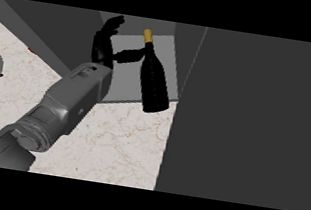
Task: Pick up the wine, place it into the cabinet and close the cabinet
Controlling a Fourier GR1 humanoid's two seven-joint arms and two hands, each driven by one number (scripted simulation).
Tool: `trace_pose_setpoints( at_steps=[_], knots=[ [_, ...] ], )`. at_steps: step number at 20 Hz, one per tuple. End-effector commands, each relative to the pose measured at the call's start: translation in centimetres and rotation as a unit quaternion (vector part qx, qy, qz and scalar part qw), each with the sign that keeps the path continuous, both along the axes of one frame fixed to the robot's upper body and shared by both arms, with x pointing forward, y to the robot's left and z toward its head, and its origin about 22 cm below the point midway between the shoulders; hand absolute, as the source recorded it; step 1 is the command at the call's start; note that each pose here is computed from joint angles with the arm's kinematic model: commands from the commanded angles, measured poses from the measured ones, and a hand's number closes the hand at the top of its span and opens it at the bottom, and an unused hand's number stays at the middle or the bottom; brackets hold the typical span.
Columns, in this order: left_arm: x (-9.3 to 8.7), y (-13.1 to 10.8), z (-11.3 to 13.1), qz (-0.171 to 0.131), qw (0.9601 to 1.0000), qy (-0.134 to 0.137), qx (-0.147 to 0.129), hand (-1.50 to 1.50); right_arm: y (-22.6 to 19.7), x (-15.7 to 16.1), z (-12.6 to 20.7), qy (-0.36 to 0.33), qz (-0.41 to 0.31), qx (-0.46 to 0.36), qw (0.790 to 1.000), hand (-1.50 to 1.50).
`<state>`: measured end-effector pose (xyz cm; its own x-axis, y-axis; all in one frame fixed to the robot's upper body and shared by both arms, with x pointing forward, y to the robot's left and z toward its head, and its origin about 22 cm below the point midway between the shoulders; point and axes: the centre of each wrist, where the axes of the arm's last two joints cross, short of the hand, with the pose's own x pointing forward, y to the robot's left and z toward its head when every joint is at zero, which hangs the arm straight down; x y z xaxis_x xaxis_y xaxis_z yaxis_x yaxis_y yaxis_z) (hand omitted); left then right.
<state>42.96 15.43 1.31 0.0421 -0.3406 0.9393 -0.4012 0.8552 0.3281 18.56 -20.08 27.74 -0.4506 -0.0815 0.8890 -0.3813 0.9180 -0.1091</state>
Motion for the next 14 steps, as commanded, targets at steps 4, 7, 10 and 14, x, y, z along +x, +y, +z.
trace_pose_setpoints(
  at_steps=[4,7,10,14],
  knots=[
    [0.3,3.3,0.3,-0.002,0.9988,-0.011,0.047,-1.50,0.2,-0.6,0.0,-0.001,0.012,-0.005,1.000,-1.50],
    [0.1,3.8,-0.1,-0.037,0.9983,-0.016,0.042,-1.50,0.1,-0.6,0.1,-0.003,0.013,-0.010,1.000,-1.50],
    [0.7,3.8,1.1,-0.105,0.9941,-0.016,0.023,-1.50,0.1,-0.8,0.1,0.004,0.009,0.001,1.000,-1.50],
    [1.2,1.8,2.4,-0.191,0.9778,-0.070,-0.053,-1.50,0.2,-0.8,-0.3,0.009,0.001,0.008,1.000,-1.50]
  ],
)
